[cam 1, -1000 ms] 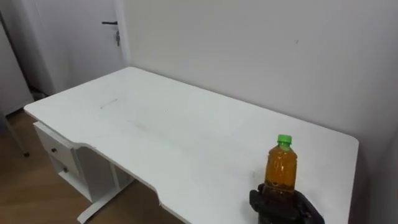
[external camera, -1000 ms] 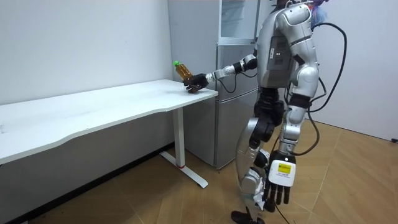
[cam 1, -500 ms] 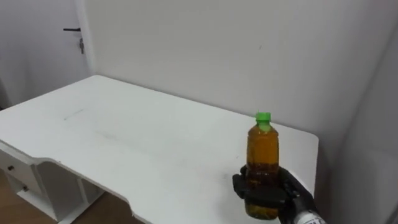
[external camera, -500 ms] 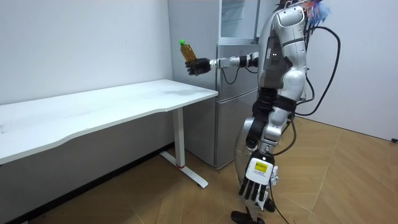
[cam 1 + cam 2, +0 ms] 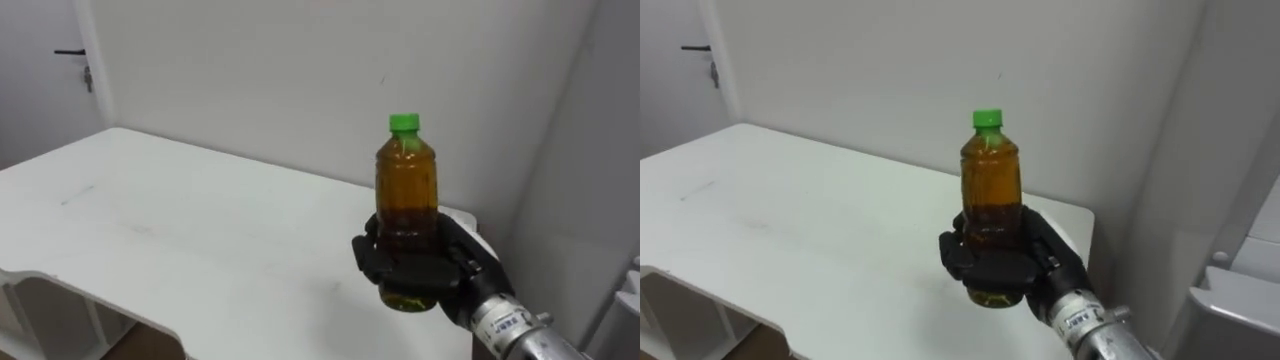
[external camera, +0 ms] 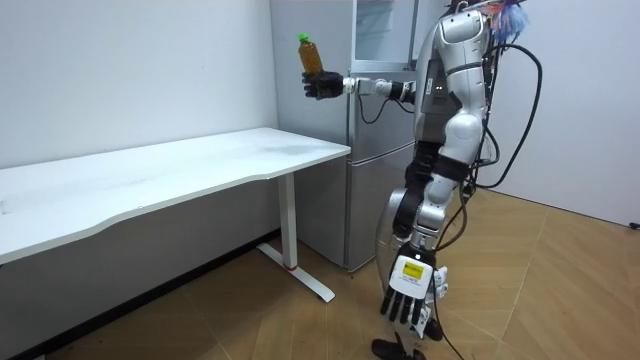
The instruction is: Put the bottle in the upper fridge
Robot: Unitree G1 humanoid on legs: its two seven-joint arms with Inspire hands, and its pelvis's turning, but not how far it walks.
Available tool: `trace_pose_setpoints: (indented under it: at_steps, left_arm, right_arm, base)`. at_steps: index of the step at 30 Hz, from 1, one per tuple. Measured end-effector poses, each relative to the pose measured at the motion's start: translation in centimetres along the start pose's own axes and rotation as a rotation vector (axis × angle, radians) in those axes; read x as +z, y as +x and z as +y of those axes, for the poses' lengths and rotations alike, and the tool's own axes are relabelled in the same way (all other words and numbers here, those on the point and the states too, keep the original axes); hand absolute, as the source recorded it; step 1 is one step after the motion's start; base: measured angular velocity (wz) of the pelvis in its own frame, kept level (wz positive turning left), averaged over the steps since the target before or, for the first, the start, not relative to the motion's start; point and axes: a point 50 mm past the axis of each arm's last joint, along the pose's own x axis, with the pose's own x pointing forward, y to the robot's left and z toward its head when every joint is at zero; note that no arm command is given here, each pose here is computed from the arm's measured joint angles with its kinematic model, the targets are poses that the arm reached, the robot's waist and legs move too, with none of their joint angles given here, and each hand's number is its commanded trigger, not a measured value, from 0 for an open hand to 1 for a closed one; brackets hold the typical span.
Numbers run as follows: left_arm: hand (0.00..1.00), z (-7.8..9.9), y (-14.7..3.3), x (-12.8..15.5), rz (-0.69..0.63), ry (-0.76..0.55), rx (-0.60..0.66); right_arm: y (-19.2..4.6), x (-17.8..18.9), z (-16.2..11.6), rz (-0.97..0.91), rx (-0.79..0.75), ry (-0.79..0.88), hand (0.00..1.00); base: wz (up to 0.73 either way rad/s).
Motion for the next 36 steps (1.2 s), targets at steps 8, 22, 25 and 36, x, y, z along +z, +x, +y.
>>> trace_pose_setpoints:
  at_steps: [8, 22, 25, 36]
  left_arm:
    - [0.0, 0.3, 0.0, -0.5, 0.013, -0.017, 0.033]
    - [0.0, 0.7, 0.1, -0.2, 0.009, -0.049, 0.041]
    - [0.0, 0.6, 0.0, -0.6, 0.019, -0.055, 0.039]
    - [0.0, 1.2, -0.2, -1.4, 0.035, -0.086, 0.076]
  right_arm:
    - [-0.2, 1.8, -1.0, -0.071, -0.049, -0.006, 1.0]
    - [-1.3, 6.4, -2.1, -0.239, -0.136, -0.074, 1.0]
    - [-1.6, 7.0, -2.7, -0.259, -0.16, -0.084, 1.0]
    - [-3.0, 8.4, -4.1, -0.315, -0.214, -0.086, 1.0]
  base:
    - [-0.15]
    - [-0.07]
    - [-0.08]
    - [-0.02]
